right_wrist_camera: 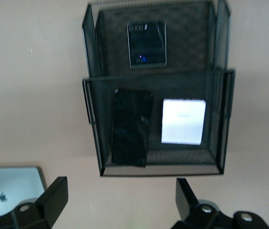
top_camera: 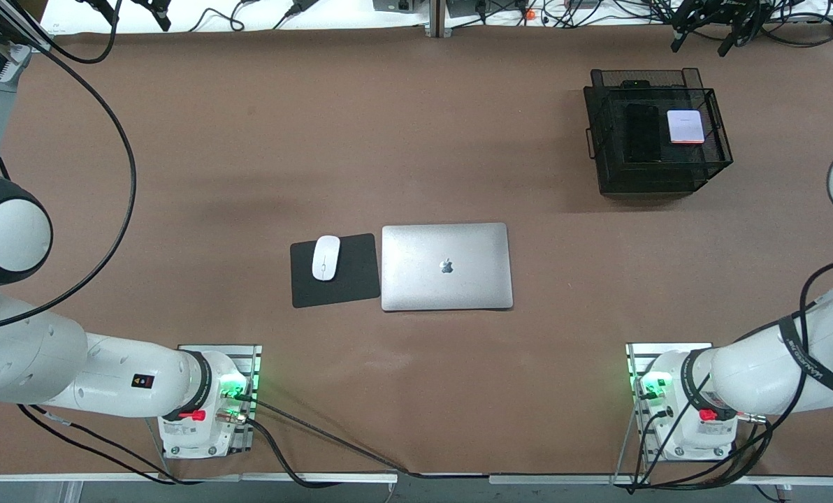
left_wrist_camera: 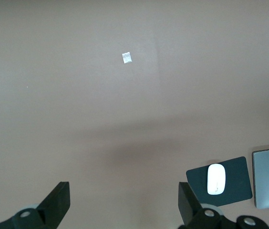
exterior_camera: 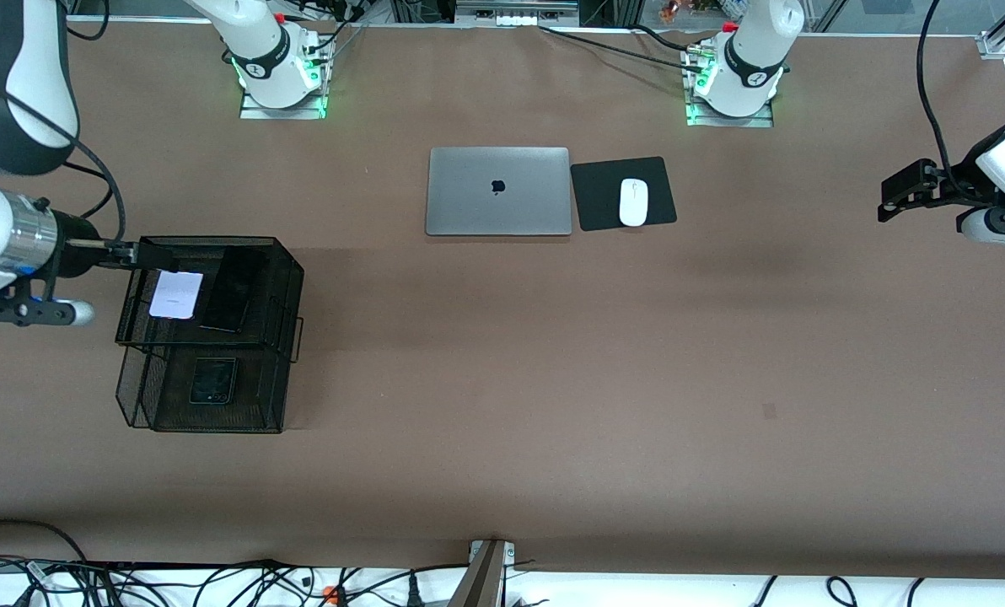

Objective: Place phones with both arms

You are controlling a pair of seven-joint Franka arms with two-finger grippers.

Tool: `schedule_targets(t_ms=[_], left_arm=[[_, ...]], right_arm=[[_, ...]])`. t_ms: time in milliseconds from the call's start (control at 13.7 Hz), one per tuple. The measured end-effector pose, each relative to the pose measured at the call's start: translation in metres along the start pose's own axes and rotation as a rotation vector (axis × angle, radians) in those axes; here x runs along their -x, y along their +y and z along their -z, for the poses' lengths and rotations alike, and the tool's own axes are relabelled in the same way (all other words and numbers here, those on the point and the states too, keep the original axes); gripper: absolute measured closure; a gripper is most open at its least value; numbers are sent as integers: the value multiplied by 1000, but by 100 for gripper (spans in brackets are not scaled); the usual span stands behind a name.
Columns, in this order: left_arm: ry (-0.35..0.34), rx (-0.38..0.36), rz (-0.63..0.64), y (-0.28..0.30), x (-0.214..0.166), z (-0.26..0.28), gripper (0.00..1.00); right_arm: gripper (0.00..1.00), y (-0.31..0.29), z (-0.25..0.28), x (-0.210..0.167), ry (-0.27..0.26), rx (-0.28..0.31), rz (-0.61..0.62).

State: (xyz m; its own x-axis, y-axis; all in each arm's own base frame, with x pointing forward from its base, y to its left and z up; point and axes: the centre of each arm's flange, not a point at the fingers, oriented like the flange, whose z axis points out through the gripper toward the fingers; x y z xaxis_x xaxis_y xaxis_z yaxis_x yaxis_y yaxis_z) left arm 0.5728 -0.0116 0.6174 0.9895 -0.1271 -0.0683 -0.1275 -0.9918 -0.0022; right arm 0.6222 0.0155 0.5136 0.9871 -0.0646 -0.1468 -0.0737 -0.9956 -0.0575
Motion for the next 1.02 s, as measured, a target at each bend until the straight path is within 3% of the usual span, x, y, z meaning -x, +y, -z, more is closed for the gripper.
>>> schedule_targets(t_ms=[219, 439, 1023], left_arm=[[0, 0, 0, 0, 0, 0, 0], [0, 0, 0, 0, 0, 0, 0], [-2, 0, 2, 0, 0, 0, 0]], right_arm=[[0, 4, 16, 13, 134, 40, 27], [0, 3, 38, 22, 190, 49, 46], [0, 15, 54, 16, 92, 44, -8]])
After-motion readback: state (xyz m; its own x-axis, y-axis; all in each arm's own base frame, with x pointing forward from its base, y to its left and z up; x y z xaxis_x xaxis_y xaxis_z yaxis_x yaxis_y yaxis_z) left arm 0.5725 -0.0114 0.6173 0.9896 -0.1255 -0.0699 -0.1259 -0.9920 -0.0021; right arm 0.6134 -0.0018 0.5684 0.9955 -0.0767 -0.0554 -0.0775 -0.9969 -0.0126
